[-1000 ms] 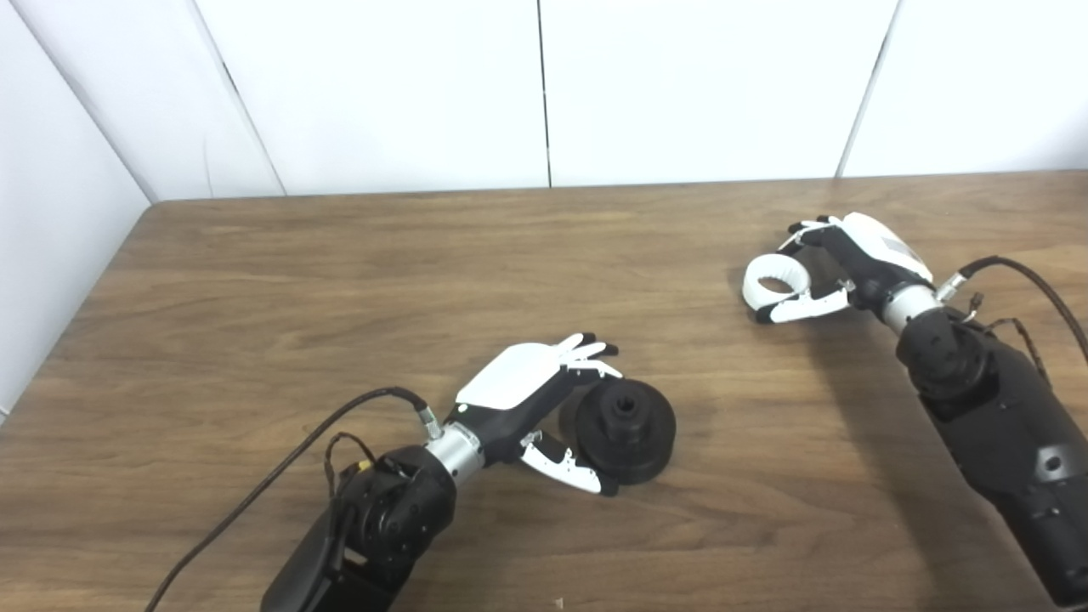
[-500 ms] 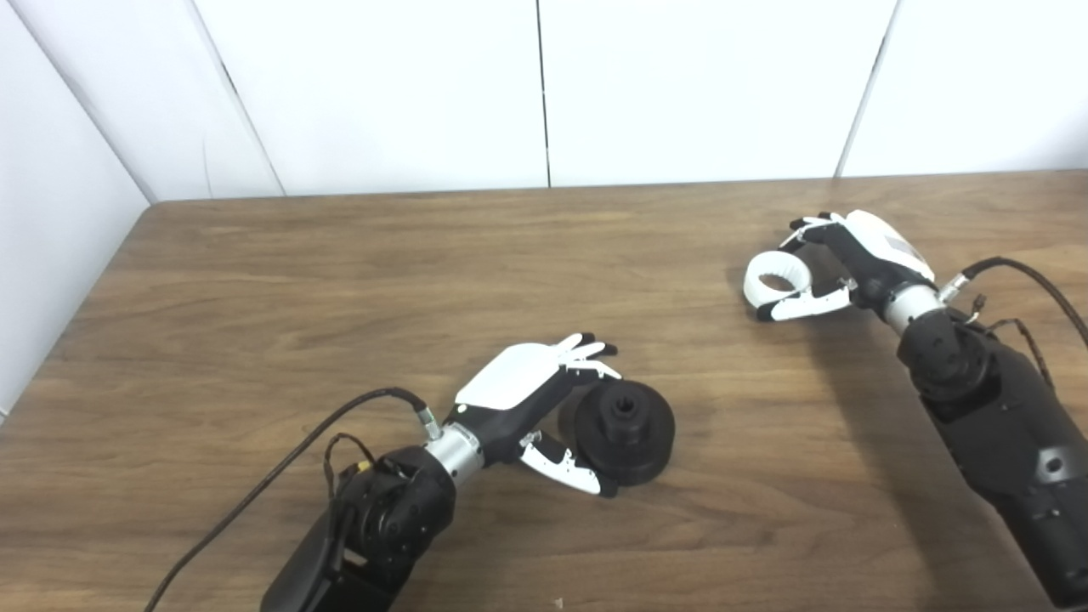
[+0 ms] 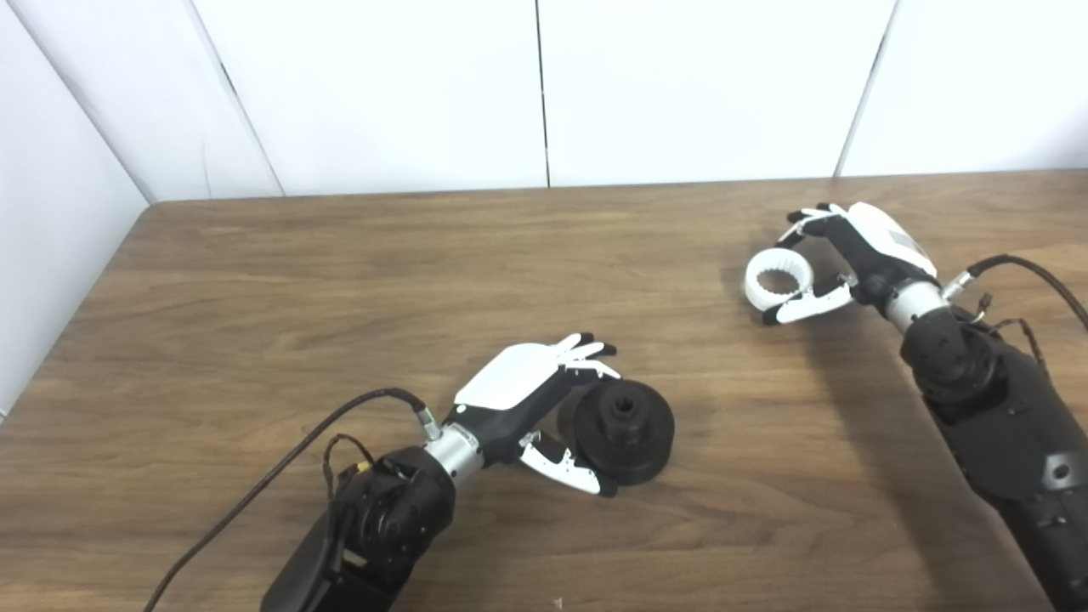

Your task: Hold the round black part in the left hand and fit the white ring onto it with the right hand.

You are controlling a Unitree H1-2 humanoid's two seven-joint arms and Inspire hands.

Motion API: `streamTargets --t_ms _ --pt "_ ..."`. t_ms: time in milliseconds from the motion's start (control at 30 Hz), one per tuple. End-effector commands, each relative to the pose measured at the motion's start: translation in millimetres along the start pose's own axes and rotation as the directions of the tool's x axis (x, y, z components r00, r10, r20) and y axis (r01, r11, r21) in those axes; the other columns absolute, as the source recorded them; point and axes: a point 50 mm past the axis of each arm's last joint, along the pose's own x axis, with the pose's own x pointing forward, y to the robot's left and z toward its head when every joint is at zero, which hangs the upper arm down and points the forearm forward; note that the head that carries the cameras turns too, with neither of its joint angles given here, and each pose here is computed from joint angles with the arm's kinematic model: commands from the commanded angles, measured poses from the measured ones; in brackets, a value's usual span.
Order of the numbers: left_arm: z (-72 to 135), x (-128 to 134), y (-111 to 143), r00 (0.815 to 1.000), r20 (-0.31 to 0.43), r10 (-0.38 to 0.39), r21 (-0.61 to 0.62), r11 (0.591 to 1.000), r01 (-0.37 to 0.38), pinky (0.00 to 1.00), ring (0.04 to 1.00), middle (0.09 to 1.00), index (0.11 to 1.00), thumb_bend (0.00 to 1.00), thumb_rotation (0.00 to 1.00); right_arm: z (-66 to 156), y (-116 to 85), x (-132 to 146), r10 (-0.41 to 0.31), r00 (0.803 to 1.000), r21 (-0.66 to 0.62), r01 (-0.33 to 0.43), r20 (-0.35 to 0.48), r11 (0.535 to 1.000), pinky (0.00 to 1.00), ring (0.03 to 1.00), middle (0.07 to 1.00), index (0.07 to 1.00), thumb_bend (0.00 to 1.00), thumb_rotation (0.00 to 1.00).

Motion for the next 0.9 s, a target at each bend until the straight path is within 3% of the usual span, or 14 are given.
streamTargets --t_ms 0,433,867 --pt "-6.7 -4.0 -8.1 0.998 -0.048 -0.044 0.007 0.999 0.045 0.93 1.000 0.950 0.662 0.72 0.29 13.9 -27.2 1.0 -0.064 0.997 0.002 0.064 0.046 0.998 0.93 0.986 0.884 0.492 0.52 0.16" --pt "-6.7 -3.7 -10.1 0.998 -0.051 -0.049 0.002 0.999 0.049 0.95 1.000 0.950 0.665 0.72 0.28 31.8 -38.7 -24.4 -0.084 0.991 0.073 0.076 0.107 0.994 0.92 0.988 0.886 0.490 0.52 0.15" --pt "-6.4 -5.2 -9.5 0.997 -0.057 -0.052 0.001 0.999 0.052 0.95 1.000 0.953 0.667 0.72 0.28 66.3 -43.4 -64.1 -0.058 0.981 0.147 0.031 0.184 0.989 0.95 0.975 0.880 0.490 0.52 0.16"
